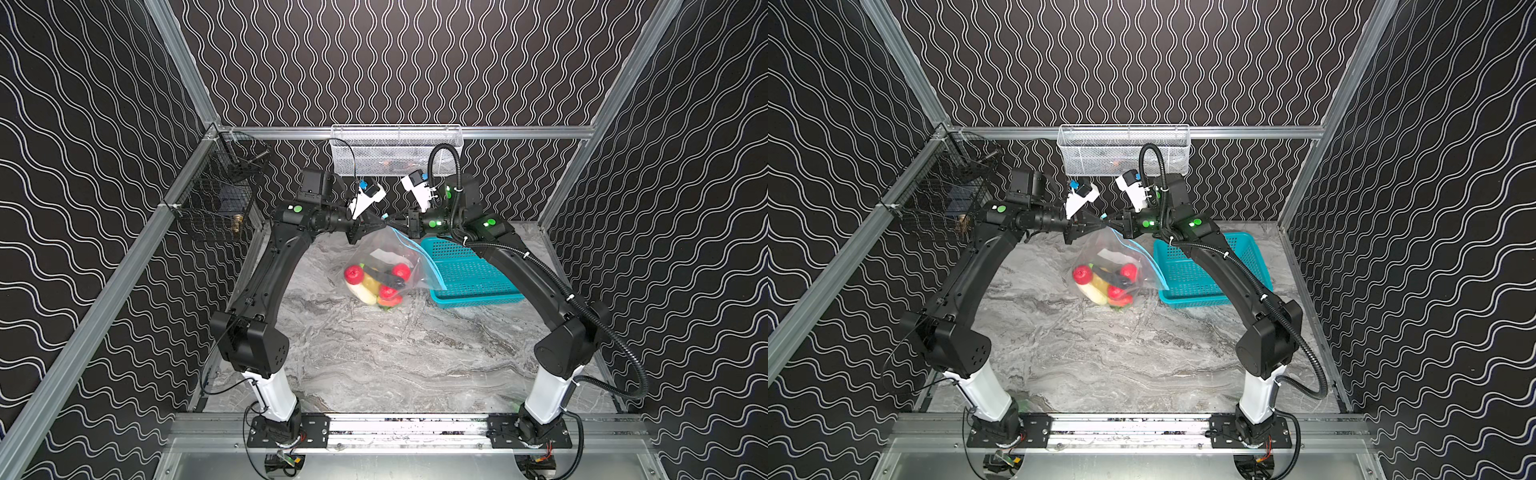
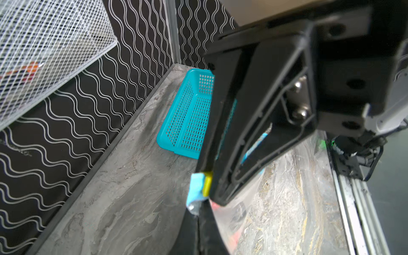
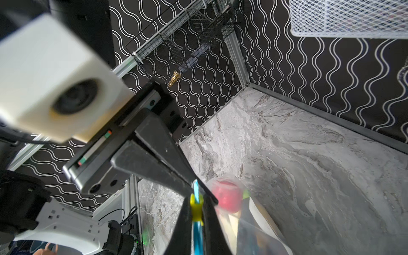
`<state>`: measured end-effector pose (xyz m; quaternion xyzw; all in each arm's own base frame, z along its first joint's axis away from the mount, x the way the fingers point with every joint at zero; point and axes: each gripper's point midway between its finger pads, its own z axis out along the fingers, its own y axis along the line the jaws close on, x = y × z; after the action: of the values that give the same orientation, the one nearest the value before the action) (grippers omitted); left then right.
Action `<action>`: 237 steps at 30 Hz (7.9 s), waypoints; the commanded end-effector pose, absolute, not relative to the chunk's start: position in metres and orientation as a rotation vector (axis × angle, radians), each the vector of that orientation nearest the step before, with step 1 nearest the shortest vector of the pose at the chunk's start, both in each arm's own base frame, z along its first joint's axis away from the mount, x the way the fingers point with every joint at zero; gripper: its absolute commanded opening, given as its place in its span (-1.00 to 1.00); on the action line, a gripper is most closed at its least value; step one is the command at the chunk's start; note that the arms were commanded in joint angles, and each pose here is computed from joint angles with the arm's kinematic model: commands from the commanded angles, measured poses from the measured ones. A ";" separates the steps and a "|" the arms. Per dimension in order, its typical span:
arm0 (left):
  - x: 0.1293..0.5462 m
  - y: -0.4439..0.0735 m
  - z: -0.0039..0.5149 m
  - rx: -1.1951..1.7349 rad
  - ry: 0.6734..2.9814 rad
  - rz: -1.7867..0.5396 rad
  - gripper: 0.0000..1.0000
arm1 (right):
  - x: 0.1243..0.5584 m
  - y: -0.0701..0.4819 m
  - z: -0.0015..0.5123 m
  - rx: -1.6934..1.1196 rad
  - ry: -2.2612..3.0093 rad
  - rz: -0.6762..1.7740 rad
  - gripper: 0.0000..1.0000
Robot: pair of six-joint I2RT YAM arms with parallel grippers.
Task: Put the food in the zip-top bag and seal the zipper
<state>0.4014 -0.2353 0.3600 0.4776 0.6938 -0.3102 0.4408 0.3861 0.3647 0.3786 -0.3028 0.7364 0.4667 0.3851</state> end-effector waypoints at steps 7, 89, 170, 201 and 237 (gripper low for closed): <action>0.418 -0.228 0.386 1.033 1.699 -0.865 -1.00 | 0.392 0.353 0.361 -0.752 1.927 1.070 -1.00; 0.383 -0.236 0.370 1.324 1.413 -1.116 0.33 | 0.374 0.369 0.367 -0.926 1.843 1.168 -1.00; 0.488 -0.161 0.398 0.638 1.780 -0.827 -1.00 | 0.364 0.307 0.312 -0.762 2.070 0.843 -1.00; 0.489 -0.149 0.403 0.585 1.779 -0.794 -1.00 | 0.365 0.253 0.268 -0.470 2.315 0.585 -1.00; 0.343 -0.117 0.354 0.394 2.125 -0.722 -1.00 | 0.293 0.300 0.304 -0.416 2.243 0.574 -1.00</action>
<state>0.3497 -0.1203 0.3720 0.1572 0.8312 -0.3007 0.4405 0.2868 0.3040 0.3057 -0.1831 0.8760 0.2388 0.3769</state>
